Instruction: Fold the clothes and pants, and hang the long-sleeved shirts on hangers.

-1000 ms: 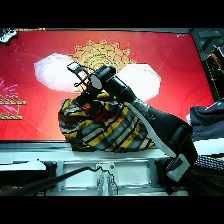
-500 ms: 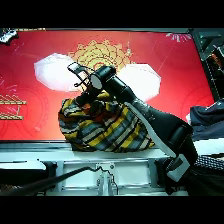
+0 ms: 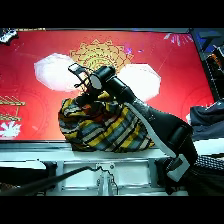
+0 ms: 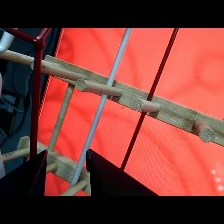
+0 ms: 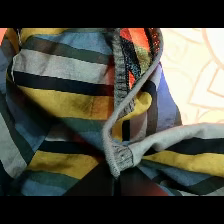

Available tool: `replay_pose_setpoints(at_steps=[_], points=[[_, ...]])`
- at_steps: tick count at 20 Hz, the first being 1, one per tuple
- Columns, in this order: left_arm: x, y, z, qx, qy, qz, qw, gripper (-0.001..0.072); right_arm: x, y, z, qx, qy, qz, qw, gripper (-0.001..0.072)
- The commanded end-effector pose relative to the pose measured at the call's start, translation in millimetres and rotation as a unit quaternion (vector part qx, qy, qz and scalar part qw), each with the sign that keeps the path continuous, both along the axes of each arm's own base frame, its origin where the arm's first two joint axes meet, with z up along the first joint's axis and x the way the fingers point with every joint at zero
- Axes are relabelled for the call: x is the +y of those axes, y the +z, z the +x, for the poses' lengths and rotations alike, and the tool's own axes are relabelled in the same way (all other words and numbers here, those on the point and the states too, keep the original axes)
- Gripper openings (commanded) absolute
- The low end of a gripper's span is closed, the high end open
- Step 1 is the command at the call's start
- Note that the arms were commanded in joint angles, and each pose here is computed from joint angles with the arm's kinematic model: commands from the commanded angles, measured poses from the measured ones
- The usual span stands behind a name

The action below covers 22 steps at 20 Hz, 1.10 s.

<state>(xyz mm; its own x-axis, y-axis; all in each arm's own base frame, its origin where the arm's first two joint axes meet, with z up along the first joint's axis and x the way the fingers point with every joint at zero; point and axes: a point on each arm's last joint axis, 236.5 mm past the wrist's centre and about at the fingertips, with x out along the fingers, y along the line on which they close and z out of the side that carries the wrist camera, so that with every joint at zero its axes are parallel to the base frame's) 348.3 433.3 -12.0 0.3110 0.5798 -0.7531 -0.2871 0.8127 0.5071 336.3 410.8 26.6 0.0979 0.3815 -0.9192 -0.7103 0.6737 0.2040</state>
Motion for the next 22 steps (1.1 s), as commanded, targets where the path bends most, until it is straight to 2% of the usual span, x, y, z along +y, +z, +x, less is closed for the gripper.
replay_pose_setpoints(at_steps=[1,7,10,22], points=[[1,0,2,-0.004,0.000,0.001,1.000,0.0255,2,1,2,-0.003,-0.004,0.005,1.000,0.0065],[-13,21,2,-0.011,0.002,-0.006,1.000,0.0255,7,3,8,-0.015,-0.007,0.015,1.000,0.0065],[-9,37,2,-0.023,-0.001,0.012,1.000,0.0255,5,2,6,-0.011,-0.006,0.011,1.000,0.0065],[11,18,-5,-0.021,0.009,0.017,1.000,0.0254,-1,-1,-1,0.007,-0.010,-0.002,1.000,0.0065]])
